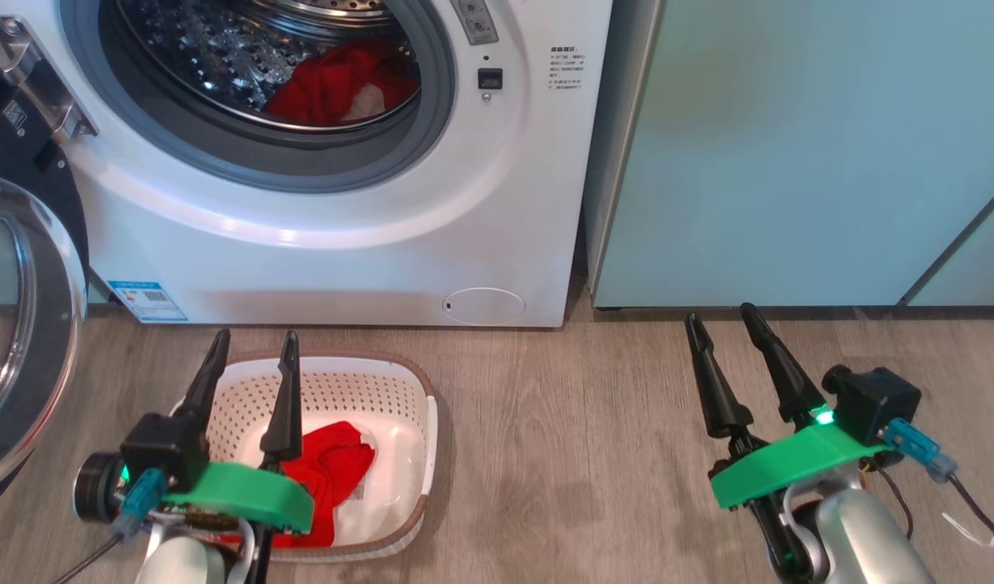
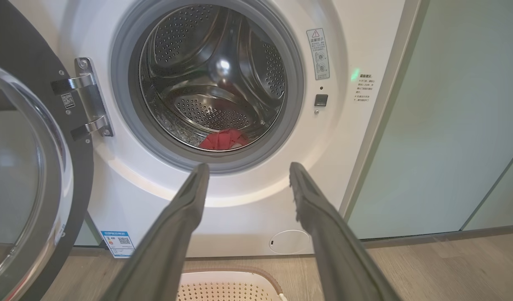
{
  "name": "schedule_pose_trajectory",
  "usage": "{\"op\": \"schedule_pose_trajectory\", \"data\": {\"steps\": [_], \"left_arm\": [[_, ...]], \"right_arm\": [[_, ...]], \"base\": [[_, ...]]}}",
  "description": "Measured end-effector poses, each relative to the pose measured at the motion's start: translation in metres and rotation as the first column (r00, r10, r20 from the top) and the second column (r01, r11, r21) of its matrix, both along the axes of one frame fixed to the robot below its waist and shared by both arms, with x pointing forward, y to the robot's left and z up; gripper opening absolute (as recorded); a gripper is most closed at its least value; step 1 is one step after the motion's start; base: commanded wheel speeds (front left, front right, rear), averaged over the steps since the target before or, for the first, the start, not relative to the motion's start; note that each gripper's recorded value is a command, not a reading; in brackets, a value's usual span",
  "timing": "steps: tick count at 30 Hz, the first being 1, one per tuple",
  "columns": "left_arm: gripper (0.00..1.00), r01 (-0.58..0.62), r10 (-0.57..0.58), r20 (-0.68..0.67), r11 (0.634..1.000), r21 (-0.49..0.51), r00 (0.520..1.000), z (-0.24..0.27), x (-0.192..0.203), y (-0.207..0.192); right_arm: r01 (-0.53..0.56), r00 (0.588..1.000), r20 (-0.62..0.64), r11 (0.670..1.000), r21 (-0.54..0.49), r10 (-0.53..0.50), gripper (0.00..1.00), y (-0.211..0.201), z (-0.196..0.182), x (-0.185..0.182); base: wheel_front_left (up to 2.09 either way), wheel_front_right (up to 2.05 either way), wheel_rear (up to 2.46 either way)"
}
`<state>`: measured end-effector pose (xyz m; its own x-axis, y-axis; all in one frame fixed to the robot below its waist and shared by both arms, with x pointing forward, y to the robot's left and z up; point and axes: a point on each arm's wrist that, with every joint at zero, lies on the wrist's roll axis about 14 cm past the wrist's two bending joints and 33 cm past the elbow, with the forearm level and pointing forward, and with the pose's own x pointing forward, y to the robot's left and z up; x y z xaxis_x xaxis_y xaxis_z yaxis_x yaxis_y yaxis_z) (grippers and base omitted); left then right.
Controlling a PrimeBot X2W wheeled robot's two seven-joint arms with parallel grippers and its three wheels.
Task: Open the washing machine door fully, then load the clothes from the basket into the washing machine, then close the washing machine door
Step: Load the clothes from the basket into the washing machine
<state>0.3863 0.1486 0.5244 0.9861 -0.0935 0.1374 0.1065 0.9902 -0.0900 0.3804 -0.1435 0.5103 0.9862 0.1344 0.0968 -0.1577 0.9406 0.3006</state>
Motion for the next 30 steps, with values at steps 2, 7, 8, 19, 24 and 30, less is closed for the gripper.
{"op": "schedule_pose_trajectory", "data": {"steps": [2, 7, 8, 19, 24, 30], "left_arm": [[1.00, -0.001, 0.001, -0.005, 1.000, 0.000, 1.000, -0.0016, -0.0001, 0.0003], [1.00, -0.003, 0.003, -0.012, 1.000, 0.001, 1.000, -0.0038, -0.0001, 0.0009], [1.00, -0.003, 0.003, -0.013, 1.000, 0.001, 1.000, -0.0042, -0.0001, 0.0010], [1.00, -0.015, 0.015, -0.021, 1.000, 0.002, 1.000, -0.0068, -0.0009, 0.0040], [1.00, -0.021, 0.021, -0.025, 1.000, 0.003, 0.999, -0.0077, -0.0019, 0.0056], [1.00, -0.021, 0.021, -0.032, 1.000, 0.002, 0.999, -0.0102, -0.0015, 0.0054]], "right_arm": [[0.000, 1.000, -0.001, 1.000, 0.000, 0.000, 1.00, 0.0002, -0.0002, 0.0002], [-0.001, 1.000, -0.003, 1.000, 0.000, 0.001, 1.00, 0.0004, -0.0009, 0.0006], [-0.001, 1.000, -0.003, 1.000, 0.000, 0.001, 1.00, 0.0005, -0.0011, 0.0007], [-0.005, 1.000, -0.004, 1.000, 0.001, 0.005, 1.00, 0.0018, -0.0015, 0.0019], [-0.009, 1.000, -0.001, 1.000, 0.001, 0.009, 1.00, 0.0030, -0.0005, 0.0021], [-0.008, 1.000, -0.005, 1.000, 0.006, 0.008, 1.00, 0.0028, -0.0017, 0.0023]], "base": [[0.00, 0.00, 0.00], [0.00, 0.00, 0.00], [0.00, 0.00, 0.00], [0.00, 0.00, 0.00], [0.00, 0.00, 0.00], [0.00, 0.00, 0.00]]}}
